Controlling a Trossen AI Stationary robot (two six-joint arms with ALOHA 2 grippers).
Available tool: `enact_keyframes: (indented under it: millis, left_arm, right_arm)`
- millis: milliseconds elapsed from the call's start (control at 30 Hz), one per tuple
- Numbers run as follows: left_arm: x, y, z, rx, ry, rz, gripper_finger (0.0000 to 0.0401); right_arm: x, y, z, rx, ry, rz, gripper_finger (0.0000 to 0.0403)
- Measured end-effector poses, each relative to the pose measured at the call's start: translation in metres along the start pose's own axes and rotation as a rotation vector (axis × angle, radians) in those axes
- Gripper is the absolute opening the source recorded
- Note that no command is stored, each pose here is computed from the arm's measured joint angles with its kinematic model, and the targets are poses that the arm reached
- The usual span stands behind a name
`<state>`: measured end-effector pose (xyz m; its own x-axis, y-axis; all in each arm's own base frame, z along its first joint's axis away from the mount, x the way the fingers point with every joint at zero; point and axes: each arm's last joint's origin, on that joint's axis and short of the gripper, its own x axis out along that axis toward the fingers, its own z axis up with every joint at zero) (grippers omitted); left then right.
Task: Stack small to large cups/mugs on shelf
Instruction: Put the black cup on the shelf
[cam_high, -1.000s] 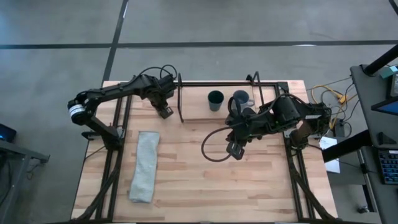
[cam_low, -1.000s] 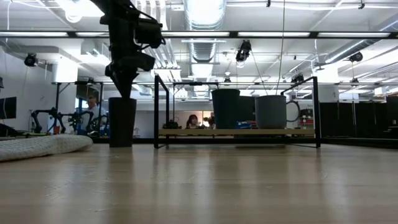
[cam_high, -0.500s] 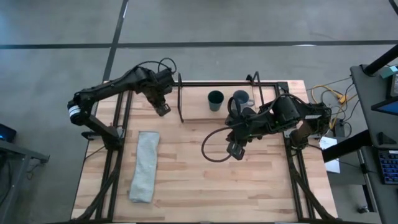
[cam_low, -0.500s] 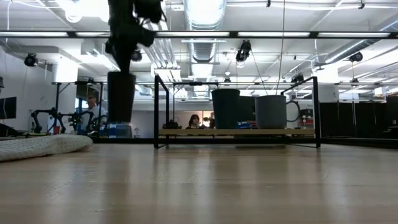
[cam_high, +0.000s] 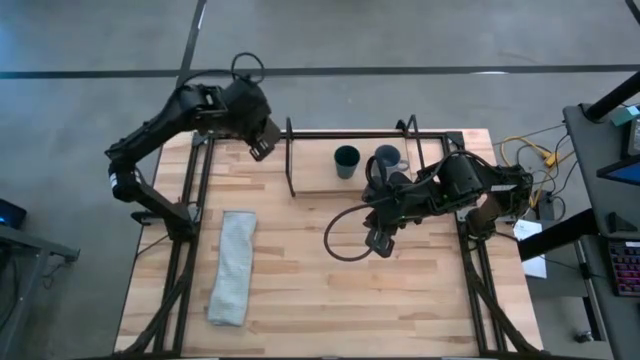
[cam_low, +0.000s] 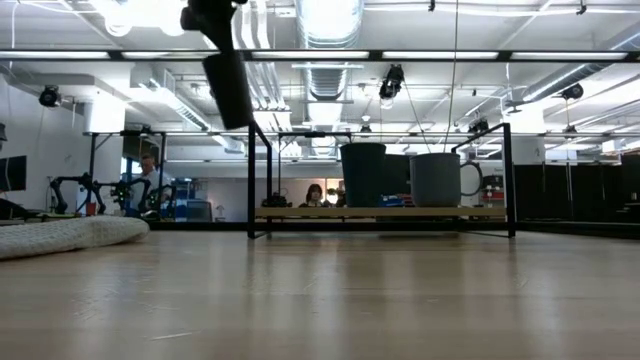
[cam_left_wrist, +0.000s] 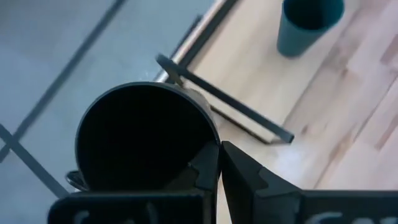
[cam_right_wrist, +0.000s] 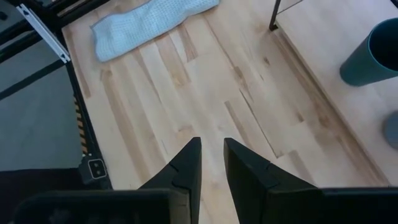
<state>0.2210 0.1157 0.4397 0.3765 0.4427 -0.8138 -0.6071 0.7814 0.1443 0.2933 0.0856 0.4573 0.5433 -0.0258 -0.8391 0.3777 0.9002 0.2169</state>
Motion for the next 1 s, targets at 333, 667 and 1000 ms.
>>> enact_keyframes:
  millis: [333, 667, 1000]
  left_arm:
    - [-0.011, -0.011, 0.013, 0.046, -0.138, -0.13, 0.0]
    - [0.033, -0.052, 0.027, 0.253, -0.04, -0.169, 0.0]
    - [0.083, -0.078, 0.038, 0.347, 0.064, -0.213, 0.0]
  right_arm:
    - [0.0, 0.0, 0.0, -0.012, 0.002, -0.002, 0.0063]
    - [0.0, 0.0, 0.0, -0.012, -0.003, -0.009, 0.0063]
    - [0.0, -0.001, 0.0, -0.004, -0.009, -0.016, 0.0063]
